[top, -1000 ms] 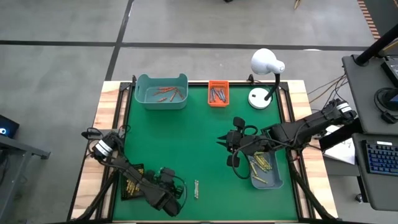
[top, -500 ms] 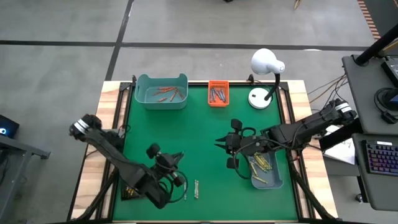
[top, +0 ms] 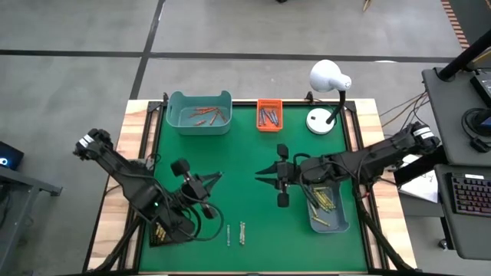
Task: Sort crayons
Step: Put the blue crayon into the orange bin
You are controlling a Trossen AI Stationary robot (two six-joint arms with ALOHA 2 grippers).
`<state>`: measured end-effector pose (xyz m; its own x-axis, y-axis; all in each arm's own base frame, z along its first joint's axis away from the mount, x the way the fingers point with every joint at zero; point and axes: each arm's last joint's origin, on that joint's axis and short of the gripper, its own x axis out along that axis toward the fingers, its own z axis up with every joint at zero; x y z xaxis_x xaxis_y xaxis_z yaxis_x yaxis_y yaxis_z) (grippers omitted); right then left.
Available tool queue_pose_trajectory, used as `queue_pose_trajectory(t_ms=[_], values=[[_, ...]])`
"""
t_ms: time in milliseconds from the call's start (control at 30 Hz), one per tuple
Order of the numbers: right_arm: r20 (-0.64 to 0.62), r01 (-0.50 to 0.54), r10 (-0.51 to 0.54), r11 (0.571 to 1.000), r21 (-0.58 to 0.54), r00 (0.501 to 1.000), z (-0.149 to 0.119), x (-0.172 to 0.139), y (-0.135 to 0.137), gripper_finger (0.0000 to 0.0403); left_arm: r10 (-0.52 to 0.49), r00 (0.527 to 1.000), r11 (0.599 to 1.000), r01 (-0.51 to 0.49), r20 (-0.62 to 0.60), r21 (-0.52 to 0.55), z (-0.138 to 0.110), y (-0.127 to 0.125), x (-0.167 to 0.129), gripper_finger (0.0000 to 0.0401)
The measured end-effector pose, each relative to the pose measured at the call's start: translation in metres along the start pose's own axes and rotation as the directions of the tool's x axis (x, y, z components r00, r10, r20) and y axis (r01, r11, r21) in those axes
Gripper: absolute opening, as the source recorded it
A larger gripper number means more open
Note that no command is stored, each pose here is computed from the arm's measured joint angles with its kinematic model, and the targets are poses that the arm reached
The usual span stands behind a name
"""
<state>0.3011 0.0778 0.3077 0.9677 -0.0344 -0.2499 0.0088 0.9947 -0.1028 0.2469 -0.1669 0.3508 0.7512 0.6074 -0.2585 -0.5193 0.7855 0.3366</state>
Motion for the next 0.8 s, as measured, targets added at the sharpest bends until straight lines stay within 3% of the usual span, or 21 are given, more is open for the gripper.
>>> queue_pose_trajectory(t_ms=[300,400,500,633,800], values=[[0.09,0.038,-0.037,0.999,-0.009,0.995,-0.003,0.027,-0.003,0.0057,0.047,0.997,0.996,-0.042,-0.056,0.077,0.001,0.031,0.017,0.0],[0.087,0.046,-0.045,0.999,-0.008,0.995,-0.001,0.035,-0.003,0.0057,-0.011,0.998,0.996,0.016,-0.063,0.085,-0.003,0.038,0.02,0.0],[0.09,0.052,-0.051,0.999,-0.013,0.995,0.002,0.039,-0.003,0.0057,-0.153,0.988,0.987,0.153,-0.002,0.048,-0.005,0.041,0.019,0.0],[0.097,0.051,-0.049,0.999,-0.012,0.994,0.004,0.04,-0.003,0.0057,-0.379,0.9,0.921,0.389,0.216,-0.004,-0.015,0.036,0.017,0.0],[0.117,0.012,-0.015,0.999,0.031,0.993,0.006,0.04,-0.002,0.0058,-0.414,0.769,0.867,0.496,0.487,-0.046,-0.038,0.032,0.02,0.0]])
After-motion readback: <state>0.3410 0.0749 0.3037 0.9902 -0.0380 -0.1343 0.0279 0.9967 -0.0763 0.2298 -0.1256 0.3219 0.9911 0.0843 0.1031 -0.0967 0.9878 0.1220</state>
